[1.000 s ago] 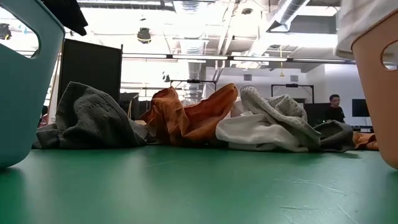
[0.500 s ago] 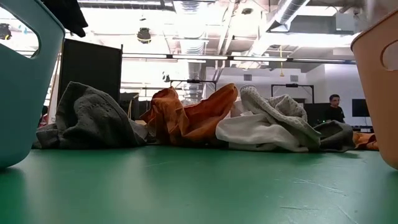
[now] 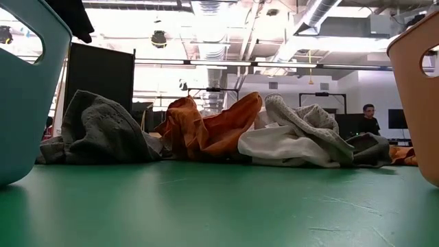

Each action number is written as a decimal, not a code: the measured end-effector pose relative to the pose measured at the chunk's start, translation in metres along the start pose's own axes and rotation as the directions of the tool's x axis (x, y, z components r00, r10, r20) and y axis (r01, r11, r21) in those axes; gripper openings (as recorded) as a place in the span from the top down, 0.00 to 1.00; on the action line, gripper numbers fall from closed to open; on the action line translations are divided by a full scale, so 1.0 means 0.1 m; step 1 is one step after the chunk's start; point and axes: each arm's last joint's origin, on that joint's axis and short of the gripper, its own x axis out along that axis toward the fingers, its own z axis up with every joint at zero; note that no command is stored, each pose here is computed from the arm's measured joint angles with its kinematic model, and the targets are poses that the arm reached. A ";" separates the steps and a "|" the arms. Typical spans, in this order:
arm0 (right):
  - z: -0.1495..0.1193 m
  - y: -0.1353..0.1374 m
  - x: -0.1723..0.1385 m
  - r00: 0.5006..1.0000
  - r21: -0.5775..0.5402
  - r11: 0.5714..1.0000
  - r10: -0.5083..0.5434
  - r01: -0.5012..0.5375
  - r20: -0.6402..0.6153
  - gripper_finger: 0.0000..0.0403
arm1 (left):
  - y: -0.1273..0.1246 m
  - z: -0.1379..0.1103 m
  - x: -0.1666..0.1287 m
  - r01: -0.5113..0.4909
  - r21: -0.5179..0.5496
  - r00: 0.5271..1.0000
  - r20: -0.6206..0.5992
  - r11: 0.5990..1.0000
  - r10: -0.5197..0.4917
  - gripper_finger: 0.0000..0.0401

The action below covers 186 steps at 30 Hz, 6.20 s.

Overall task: Sort towels by color in basket
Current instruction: Put the white checkered towel into the orange bin

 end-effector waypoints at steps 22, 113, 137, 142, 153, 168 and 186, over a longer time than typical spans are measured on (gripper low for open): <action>-0.07 -0.46 0.53 0.940 0.149 0.928 -0.337 0.342 -0.061 0.93 | 0.07 -0.02 -0.12 0.071 0.012 0.997 -0.001 0.997 -0.071 0.73; -0.21 -1.69 0.83 0.535 0.694 0.105 -0.722 0.712 -0.439 0.28 | 0.14 -0.12 -0.16 0.113 0.062 0.983 -0.151 0.992 -0.103 0.73; 0.19 -2.68 1.39 0.294 0.551 0.121 -0.926 0.825 -0.236 0.41 | 0.13 -0.12 -0.16 0.119 0.029 0.982 -0.148 0.992 -0.113 0.73; 0.38 -2.77 1.38 0.308 0.489 0.171 -0.927 0.855 -0.214 0.73 | 0.13 -0.12 -0.16 0.120 0.028 0.982 -0.150 0.992 -0.114 0.73; 0.48 -2.15 1.07 0.465 0.468 0.378 -0.882 0.799 -0.081 0.95 | 0.13 -0.12 -0.16 0.123 0.032 0.981 -0.156 0.992 -0.117 0.73; -0.53 -1.77 1.18 0.542 0.169 0.522 -0.738 0.836 -0.403 0.50 | 0.13 -0.13 -0.16 0.129 0.078 0.980 -0.164 0.989 -0.115 0.73; -0.66 -2.39 1.61 0.367 -0.109 0.453 -0.822 0.885 -0.436 0.52 | 0.14 -0.13 -0.16 0.126 0.070 0.980 -0.165 0.989 -0.113 0.73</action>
